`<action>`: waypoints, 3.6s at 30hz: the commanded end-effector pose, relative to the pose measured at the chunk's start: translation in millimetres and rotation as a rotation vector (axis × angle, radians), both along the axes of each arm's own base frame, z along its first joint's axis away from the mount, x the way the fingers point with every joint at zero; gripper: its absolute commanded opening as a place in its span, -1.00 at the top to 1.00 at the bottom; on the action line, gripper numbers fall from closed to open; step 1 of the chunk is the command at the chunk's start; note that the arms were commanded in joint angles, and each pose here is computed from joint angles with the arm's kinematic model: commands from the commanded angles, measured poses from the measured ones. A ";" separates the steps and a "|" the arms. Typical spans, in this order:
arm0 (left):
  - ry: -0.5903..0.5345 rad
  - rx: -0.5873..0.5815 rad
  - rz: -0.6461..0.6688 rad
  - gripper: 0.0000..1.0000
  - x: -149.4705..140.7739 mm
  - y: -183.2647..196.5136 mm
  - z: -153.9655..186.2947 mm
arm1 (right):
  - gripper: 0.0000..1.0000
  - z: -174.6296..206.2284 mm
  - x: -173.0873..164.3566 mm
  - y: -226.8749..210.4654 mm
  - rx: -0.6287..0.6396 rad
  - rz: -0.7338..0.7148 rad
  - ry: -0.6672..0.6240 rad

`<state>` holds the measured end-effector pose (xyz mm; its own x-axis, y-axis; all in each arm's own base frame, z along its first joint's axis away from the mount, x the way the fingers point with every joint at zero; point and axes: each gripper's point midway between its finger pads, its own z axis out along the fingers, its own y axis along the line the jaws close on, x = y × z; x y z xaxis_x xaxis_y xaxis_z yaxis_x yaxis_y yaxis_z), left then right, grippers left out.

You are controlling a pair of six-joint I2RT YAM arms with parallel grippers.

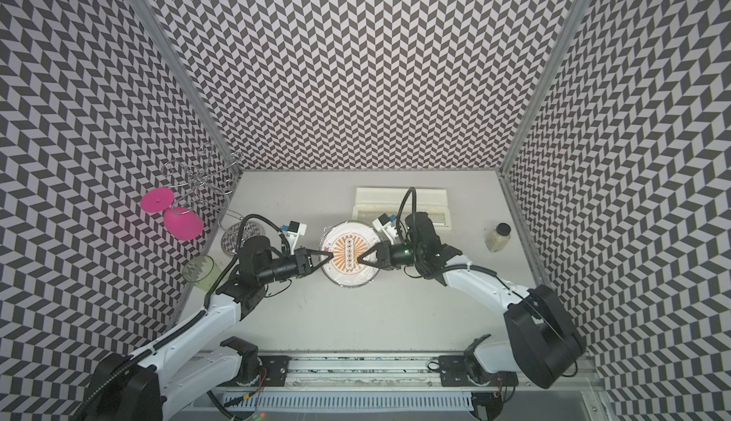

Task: Wrap the plate with plastic wrap
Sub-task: Cover the plate with plastic wrap.

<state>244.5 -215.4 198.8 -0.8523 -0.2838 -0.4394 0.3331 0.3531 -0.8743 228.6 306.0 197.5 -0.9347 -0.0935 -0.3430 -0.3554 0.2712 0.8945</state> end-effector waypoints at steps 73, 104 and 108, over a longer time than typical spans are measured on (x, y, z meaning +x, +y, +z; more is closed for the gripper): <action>-0.445 0.215 0.114 -0.30 59.6 28.0 123.1 | 1.00 32.7 -24.9 -26.3 0.069 0.123 -0.238; -0.479 0.175 -0.359 0.68 -3.7 -44.7 83.0 | 1.00 77.9 -43.4 -24.2 0.176 0.250 -0.316; -0.444 0.044 -0.357 0.90 -6.1 -37.0 101.2 | 1.00 80.9 -41.1 -23.9 0.187 0.258 -0.313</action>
